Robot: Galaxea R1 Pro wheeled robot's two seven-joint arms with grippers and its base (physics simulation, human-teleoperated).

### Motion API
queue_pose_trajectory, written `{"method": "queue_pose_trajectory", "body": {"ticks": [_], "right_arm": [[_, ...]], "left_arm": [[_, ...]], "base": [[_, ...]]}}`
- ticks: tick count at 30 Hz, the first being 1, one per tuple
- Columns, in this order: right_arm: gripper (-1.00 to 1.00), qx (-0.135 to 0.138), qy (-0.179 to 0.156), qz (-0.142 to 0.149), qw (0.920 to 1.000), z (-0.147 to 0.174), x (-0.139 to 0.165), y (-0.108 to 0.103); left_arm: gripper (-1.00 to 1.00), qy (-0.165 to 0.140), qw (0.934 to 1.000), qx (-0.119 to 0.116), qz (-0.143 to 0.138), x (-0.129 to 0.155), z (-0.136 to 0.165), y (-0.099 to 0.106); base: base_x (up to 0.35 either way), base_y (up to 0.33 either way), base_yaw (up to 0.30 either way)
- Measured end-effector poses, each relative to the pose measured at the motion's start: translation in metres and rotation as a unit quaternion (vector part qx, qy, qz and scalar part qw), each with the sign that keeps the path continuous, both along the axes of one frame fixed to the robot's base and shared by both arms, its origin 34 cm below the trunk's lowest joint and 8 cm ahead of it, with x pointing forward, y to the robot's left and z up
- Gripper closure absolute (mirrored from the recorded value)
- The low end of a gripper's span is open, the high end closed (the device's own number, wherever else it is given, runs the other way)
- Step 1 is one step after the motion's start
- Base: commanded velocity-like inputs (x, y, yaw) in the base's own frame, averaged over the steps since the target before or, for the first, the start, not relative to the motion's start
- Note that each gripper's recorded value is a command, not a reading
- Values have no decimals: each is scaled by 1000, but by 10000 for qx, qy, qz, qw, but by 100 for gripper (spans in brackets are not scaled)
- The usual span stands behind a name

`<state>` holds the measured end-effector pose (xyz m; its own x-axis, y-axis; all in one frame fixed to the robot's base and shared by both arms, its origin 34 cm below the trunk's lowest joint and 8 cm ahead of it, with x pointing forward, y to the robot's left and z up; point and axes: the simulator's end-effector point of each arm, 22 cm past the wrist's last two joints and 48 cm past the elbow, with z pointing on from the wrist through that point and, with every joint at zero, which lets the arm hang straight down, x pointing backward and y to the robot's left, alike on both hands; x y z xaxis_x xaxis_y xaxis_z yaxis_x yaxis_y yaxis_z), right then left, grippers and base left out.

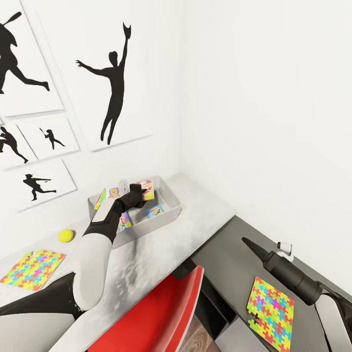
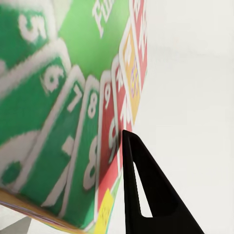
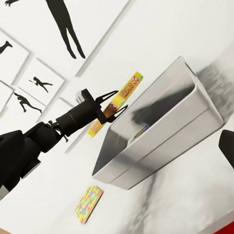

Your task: Put all the toys in the child's room - the three board games (two on the bed and one on the table), the two jigsaw puzzles on the table, and the tennis ball on the table - inside the toy box on the table in the child's room.

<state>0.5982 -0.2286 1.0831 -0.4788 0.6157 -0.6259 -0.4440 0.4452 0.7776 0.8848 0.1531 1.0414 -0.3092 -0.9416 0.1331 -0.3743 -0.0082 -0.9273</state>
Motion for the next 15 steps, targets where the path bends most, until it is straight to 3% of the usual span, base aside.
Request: {"method": "queue_pose_trajectory", "body": {"ticks": [15], "right_arm": [[-100,0,122,10,9999,-11,1,0]], "left_arm": [[100,102,9999,5,9,1,-16,0]], "base": [[0,0,0]]}}
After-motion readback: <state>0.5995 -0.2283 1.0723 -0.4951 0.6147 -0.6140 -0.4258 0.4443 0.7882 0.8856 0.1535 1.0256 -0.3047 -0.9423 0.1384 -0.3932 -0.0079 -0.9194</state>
